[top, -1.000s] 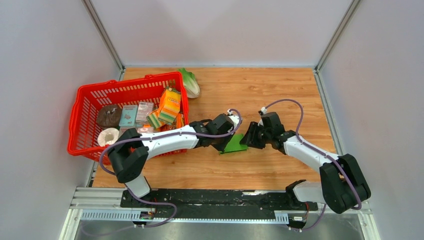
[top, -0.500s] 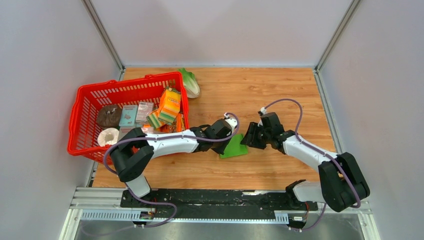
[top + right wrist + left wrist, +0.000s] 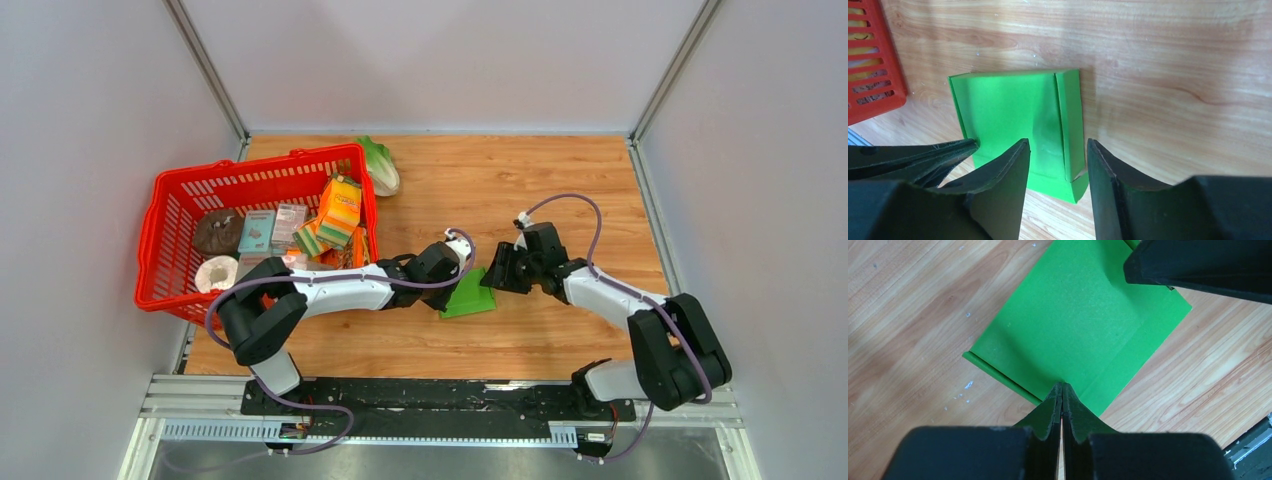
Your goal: Fold the paper box
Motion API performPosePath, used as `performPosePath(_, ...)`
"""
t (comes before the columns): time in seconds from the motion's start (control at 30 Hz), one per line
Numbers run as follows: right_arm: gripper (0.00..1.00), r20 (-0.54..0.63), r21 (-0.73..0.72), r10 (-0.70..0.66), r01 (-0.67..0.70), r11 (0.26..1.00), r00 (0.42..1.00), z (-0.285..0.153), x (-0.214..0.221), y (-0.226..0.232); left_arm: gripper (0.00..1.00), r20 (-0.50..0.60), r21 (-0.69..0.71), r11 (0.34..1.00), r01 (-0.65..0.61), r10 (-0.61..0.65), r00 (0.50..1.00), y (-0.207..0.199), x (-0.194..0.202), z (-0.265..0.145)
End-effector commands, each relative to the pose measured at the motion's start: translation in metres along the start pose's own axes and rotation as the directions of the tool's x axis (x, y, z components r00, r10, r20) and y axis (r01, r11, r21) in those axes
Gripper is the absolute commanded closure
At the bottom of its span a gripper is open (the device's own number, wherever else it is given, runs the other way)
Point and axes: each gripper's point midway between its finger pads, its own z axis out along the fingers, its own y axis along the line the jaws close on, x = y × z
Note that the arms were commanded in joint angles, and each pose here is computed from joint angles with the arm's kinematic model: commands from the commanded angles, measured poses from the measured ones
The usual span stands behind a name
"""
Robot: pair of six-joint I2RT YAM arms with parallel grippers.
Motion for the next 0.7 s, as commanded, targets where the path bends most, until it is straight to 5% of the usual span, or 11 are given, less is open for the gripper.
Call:
performPosePath(0.0,0.53,0.036,-0.077,-0.028,0.031,0.997,0.999,0.011,-0.011,0.008,0.94,-0.014,0.026,1.000,0.007,-0.006,1.000,-0.004,0.006,-0.002)
performPosePath(0.33,0.73,0.023,-0.028,0.016,-0.015,1.000,1.000,0.018,0.000,-0.010,0.93,0.026,0.039,0.999,0.022,-0.024,0.999,-0.010,-0.013,-0.015)
performPosePath(0.53,0.92,0.022,-0.007,0.085,-0.085,0.996,0.996,0.020,0.003,-0.029,0.66,0.117,0.002,0.998,0.065,-0.065,0.991,-0.004,-0.039,-0.051)
performPosePath(0.67,0.92,0.020,-0.016,0.120,-0.120,0.993,0.993,0.019,0.006,-0.037,0.49,0.160,-0.025,0.994,0.107,-0.102,0.982,0.005,-0.047,-0.069)
